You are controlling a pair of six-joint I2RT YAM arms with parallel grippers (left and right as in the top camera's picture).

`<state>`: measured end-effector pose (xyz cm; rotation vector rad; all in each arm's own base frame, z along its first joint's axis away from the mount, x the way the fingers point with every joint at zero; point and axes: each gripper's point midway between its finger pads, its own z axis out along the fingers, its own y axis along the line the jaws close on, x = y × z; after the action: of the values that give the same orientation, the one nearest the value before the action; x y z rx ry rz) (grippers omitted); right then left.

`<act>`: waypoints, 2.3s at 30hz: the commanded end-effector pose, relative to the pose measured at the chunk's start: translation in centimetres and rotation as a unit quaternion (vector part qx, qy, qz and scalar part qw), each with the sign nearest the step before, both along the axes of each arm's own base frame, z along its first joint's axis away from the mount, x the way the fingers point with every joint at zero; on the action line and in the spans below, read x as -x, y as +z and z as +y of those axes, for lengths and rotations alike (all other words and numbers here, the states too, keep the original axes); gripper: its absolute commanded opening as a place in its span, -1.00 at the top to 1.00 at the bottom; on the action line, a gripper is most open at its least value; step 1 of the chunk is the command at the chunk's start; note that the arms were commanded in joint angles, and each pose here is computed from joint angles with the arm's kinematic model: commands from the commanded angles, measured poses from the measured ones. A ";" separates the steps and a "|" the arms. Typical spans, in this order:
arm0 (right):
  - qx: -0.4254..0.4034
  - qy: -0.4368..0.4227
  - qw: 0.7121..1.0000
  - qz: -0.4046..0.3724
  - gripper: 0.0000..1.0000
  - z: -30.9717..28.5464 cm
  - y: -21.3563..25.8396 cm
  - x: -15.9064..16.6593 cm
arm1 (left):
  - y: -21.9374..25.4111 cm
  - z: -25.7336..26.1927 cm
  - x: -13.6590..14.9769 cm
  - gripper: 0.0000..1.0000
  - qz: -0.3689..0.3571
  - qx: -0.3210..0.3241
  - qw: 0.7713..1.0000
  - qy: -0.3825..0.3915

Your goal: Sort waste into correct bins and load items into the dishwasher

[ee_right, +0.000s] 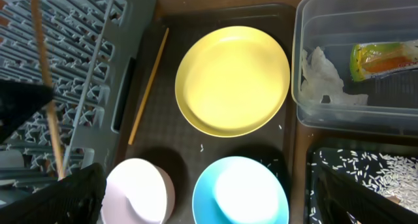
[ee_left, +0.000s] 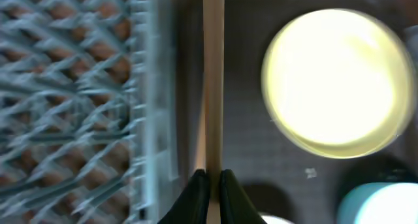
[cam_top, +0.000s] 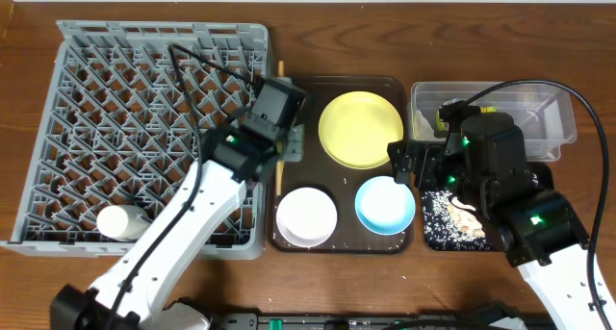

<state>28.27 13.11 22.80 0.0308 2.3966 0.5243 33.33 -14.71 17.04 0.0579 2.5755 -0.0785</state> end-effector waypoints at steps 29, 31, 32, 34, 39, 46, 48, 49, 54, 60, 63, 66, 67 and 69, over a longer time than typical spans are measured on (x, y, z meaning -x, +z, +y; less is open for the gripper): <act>-0.002 -0.007 1.000 -0.004 -0.99 -0.3 0.5 -0.3 | -4.7 -1.7 -4.0 0.10 0.025 0.013 0.998 -0.053; -0.003 -0.007 1.000 -0.004 -0.99 -0.3 0.5 -0.3 | -6.8 -1.5 -4.8 0.10 0.036 -0.007 0.998 -0.049; -0.002 -0.007 1.000 -0.004 -0.98 -0.3 0.5 -0.3 | -8.3 -1.7 -5.2 0.11 0.046 -0.014 0.997 -0.054; -0.002 -0.007 1.000 -0.004 -0.99 -0.3 0.5 -0.3 | -10.2 -1.9 -5.4 0.11 0.059 -0.020 0.997 -0.054; -0.002 -0.007 1.000 -0.002 -0.99 -0.3 0.4 -0.2 | -13.8 -1.5 -5.9 0.19 0.081 -0.044 0.995 -0.046; -0.002 -0.007 1.000 -0.001 -0.98 -0.3 0.3 -0.2 | -16.9 -1.4 -5.7 0.21 0.105 -0.059 0.992 -0.047; -0.002 -0.007 1.000 -0.001 -0.99 -0.3 0.3 -0.2 | -17.9 -1.8 -5.3 0.23 0.116 -0.060 0.990 -0.052; -0.002 -0.007 1.000 -0.001 -0.99 -0.3 0.3 -0.2 | -18.2 -1.9 -5.1 0.27 0.121 -0.062 0.989 -0.055; -0.001 -0.007 1.000 0.000 -0.98 -0.4 0.3 -0.2 | -19.6 -2.5 -4.3 0.42 0.137 -0.069 0.986 -0.065; 0.001 -0.007 1.000 0.006 -0.99 -0.4 0.1 0.0 | -18.8 -4.3 -3.5 0.84 0.145 -0.037 0.985 -0.087; 0.002 -0.007 1.000 0.008 -0.98 -0.5 0.0 0.1 | -17.4 -4.4 -3.6 0.85 0.137 -0.034 0.986 -0.087; 0.002 -0.007 1.000 0.008 -0.98 -0.5 0.0 0.1 | -14.7 -4.3 -4.0 0.85 0.117 -0.026 0.989 -0.085; 0.002 -0.007 1.000 0.008 -0.98 -0.5 0.0 0.1 | -13.4 -4.3 -4.1 0.85 0.108 -0.022 0.990 -0.084; 0.002 -0.007 1.000 0.008 -0.99 -0.5 0.0 0.1 | -9.9 -4.2 -4.2 0.85 0.083 -0.012 0.993 -0.084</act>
<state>27.84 12.95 22.34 0.0330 2.4230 0.5156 36.45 -18.35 1.25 0.3092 2.8477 -0.0419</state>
